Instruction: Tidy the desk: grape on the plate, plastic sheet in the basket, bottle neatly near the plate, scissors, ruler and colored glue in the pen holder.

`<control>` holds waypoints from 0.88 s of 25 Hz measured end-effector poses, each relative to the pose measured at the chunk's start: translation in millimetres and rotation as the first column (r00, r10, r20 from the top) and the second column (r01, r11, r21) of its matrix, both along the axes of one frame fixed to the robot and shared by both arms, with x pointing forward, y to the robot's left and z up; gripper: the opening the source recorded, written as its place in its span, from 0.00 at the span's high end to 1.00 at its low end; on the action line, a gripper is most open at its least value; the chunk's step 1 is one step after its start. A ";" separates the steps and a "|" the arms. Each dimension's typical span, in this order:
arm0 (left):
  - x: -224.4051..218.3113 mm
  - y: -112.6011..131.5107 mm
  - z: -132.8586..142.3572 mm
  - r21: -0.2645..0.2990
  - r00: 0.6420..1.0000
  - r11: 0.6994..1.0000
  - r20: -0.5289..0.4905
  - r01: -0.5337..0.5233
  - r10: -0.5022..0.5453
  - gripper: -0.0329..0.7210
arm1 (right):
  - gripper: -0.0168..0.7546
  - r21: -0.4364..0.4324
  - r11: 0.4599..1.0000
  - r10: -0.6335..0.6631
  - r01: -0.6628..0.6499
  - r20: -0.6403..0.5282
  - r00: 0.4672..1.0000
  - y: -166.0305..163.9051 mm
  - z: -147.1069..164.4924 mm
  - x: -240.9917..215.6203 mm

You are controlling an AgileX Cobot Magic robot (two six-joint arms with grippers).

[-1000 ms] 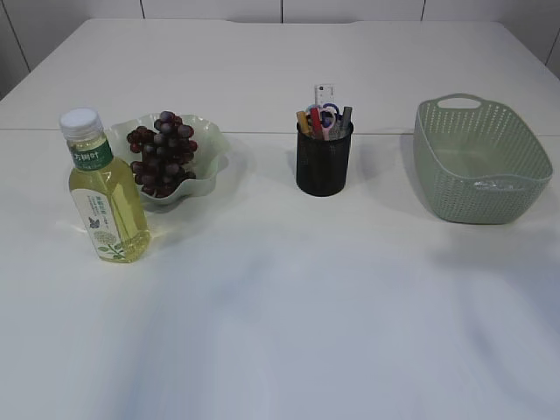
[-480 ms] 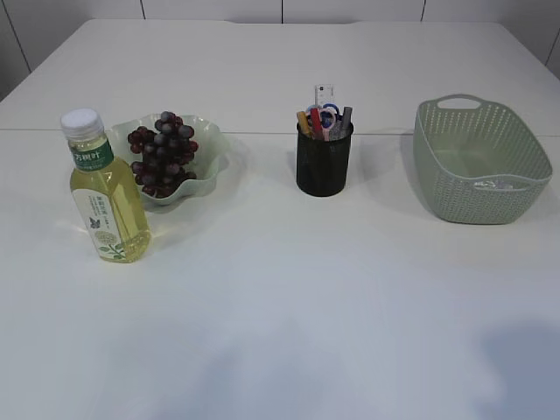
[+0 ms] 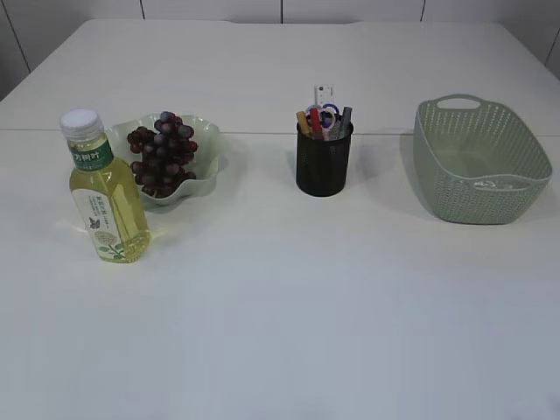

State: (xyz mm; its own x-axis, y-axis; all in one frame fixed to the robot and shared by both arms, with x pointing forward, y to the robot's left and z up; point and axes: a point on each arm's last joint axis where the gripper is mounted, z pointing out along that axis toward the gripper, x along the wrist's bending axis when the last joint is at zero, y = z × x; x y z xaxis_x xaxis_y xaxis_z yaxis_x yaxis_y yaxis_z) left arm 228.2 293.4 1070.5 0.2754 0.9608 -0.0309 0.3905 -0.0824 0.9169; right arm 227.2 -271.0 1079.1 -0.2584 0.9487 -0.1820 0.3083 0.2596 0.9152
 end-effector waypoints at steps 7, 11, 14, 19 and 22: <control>0.7 2.0 -12.3 0.051 0.997 0.999 -0.071 -0.008 0.012 0.38 | 0.51 -0.022 1.000 -0.013 0.012 -0.038 0.999 -2.1 -18.4 1.5; 1.0 2.0 -12.9 0.051 0.997 0.999 -0.073 -0.008 0.012 0.38 | 0.51 -0.015 0.994 -0.111 0.111 -0.092 0.989 -9.8 -22.8 0.5; 1.2 2.0 -13.6 0.052 0.997 0.999 -0.075 -0.008 0.012 0.38 | 0.51 0.014 0.977 -0.209 0.213 -0.148 0.967 -16.7 -28.5 -0.2; 1.3 2.4 -13.6 0.052 0.997 0.999 -0.076 -0.013 0.017 0.38 | 0.51 0.055 0.947 -0.303 0.317 -0.181 0.936 -23.1 -32.7 0.4; 1.3 2.5 -13.6 0.053 0.997 0.999 -0.076 -0.014 0.018 0.38 | 0.51 0.053 0.939 -0.325 0.339 -0.181 0.928 -25.0 -32.7 0.2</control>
State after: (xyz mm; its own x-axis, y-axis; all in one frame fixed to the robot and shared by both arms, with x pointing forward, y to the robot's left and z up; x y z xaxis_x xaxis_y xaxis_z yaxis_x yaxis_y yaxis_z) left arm 229.5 295.8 1056.9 0.2588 0.9659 -0.0012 0.4606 -0.1224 0.8791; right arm 227.4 -296.0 1046.3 0.0541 0.9952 -0.0811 0.5143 0.0418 0.8566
